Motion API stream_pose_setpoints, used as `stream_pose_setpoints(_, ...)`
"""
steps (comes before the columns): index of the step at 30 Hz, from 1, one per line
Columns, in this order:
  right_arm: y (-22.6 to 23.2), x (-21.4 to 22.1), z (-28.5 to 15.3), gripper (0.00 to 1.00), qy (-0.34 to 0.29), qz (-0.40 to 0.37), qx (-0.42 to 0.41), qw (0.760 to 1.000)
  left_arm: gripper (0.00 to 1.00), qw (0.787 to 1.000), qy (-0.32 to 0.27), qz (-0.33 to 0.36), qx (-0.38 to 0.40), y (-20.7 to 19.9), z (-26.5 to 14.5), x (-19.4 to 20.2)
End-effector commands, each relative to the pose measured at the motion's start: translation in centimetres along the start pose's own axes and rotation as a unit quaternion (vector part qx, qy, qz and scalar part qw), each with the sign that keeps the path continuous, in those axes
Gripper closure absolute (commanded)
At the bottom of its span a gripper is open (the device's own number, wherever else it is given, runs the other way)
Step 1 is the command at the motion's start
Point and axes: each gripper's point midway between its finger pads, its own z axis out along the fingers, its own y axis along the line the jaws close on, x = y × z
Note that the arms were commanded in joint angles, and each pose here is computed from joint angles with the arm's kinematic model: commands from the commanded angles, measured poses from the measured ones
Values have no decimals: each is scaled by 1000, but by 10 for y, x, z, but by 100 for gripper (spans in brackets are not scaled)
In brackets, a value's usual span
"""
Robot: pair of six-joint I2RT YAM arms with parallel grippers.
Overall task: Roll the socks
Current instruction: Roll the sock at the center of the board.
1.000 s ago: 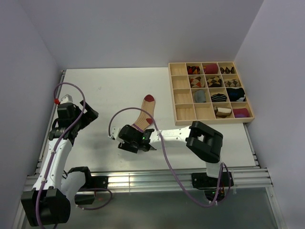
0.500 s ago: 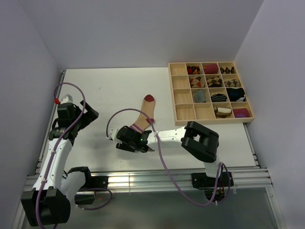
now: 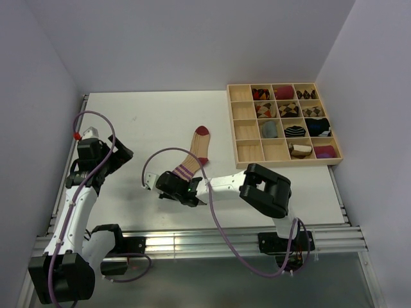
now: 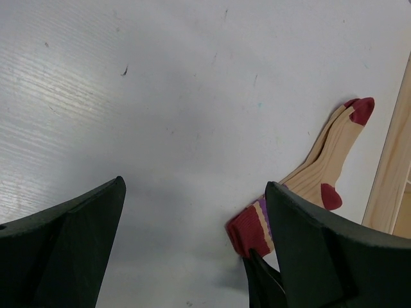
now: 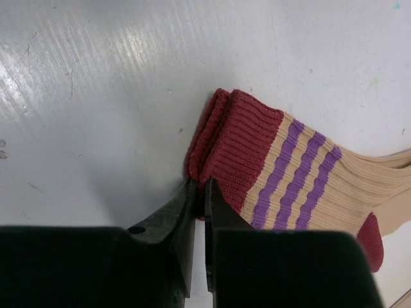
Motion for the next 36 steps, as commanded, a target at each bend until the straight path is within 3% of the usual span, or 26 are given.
stream_pose_setpoints(1, 6, 10, -4, 91, 7, 13, -9, 1000, 4, 999, -11, 6, 29, -9, 0, -5)
stream_pose_setpoints(5, 8, 0, -11, 99, -21, 44, -31, 998, 6, 998, 15, -6, 55, -17, 0, 7)
stream_pose_setpoints(15, -10, -18, -33, 100, -106, 200, -127, 966, 7, 994, 60, -38, 87, -42, -2, 49)
stream_pose_setpoints(23, -25, -22, -50, 100, -170, 350, -274, 880, 9, 986, 103, -68, 113, -70, 6, 91)
stream_pose_setpoints(31, -44, -6, -44, 100, -162, 464, -340, 801, 11, 979, 138, -96, 118, -93, 18, 125)
stream_pose_setpoints(36, -49, 3, -36, 100, -145, 498, -349, 781, 13, 978, 143, -109, 103, -96, 27, 140)
